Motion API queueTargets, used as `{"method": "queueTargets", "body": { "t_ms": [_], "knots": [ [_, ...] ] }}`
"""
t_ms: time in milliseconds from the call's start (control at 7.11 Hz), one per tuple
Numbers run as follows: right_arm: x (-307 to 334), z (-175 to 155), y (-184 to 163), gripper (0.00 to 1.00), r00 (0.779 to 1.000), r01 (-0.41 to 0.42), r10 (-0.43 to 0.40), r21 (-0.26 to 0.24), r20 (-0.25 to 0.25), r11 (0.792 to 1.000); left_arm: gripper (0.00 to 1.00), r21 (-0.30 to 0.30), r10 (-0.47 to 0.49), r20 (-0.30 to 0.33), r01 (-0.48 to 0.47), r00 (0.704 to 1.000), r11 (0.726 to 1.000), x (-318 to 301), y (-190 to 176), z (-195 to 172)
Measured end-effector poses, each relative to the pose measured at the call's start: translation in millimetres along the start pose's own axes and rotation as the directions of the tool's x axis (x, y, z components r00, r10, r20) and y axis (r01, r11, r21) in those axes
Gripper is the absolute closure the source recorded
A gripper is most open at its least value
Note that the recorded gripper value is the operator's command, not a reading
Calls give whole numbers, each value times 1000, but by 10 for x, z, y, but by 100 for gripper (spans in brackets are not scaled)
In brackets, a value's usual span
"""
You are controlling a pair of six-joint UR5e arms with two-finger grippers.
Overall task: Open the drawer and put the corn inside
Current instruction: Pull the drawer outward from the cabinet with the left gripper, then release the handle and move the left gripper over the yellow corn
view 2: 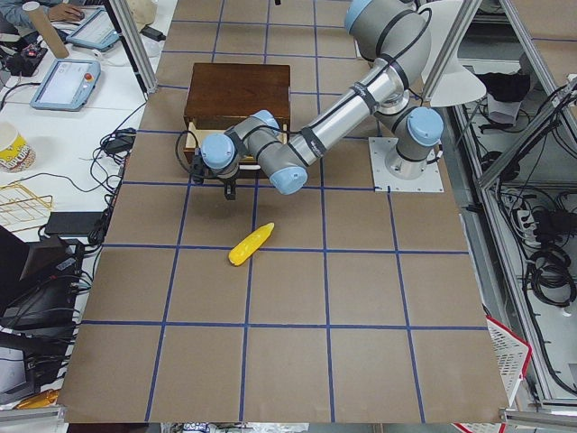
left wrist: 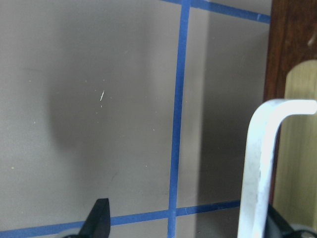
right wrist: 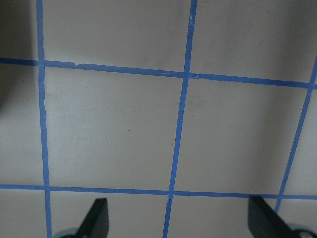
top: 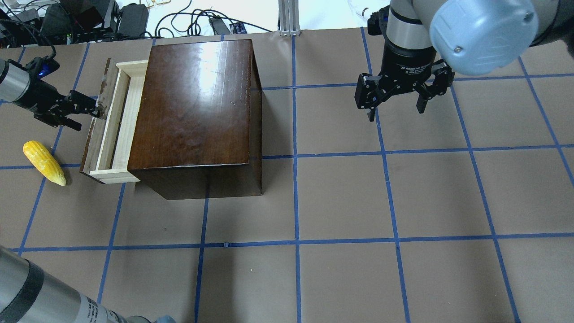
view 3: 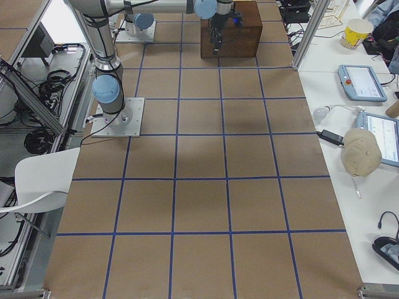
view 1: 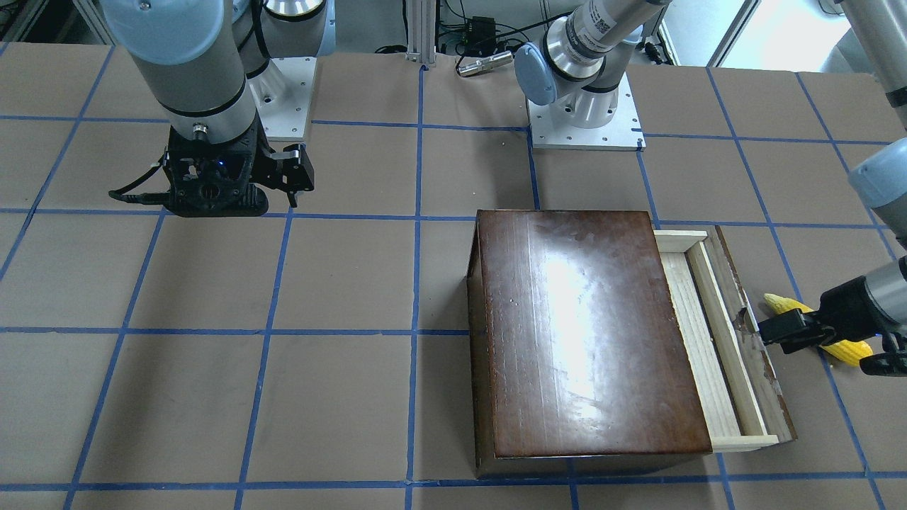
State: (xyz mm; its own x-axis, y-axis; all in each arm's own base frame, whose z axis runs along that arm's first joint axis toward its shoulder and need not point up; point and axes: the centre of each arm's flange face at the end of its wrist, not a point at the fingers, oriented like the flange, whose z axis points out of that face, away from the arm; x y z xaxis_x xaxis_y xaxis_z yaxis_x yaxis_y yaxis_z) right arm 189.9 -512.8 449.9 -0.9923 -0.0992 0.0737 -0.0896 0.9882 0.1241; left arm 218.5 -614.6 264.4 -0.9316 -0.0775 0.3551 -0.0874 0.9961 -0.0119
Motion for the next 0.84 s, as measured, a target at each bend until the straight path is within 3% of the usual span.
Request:
{"method": "queueTargets", "body": {
  "t_ms": [422, 844],
  "knots": [
    [0, 0, 0, 0, 1000, 0, 0, 0, 0, 1000, 0, 11, -2, 9, 2, 1000, 1000, -38, 10, -51],
    [0, 0, 0, 0, 1000, 0, 0, 0, 0, 1000, 0, 61, -25, 33, 23, 999, 998, 98, 60, -372]
  ]
}}
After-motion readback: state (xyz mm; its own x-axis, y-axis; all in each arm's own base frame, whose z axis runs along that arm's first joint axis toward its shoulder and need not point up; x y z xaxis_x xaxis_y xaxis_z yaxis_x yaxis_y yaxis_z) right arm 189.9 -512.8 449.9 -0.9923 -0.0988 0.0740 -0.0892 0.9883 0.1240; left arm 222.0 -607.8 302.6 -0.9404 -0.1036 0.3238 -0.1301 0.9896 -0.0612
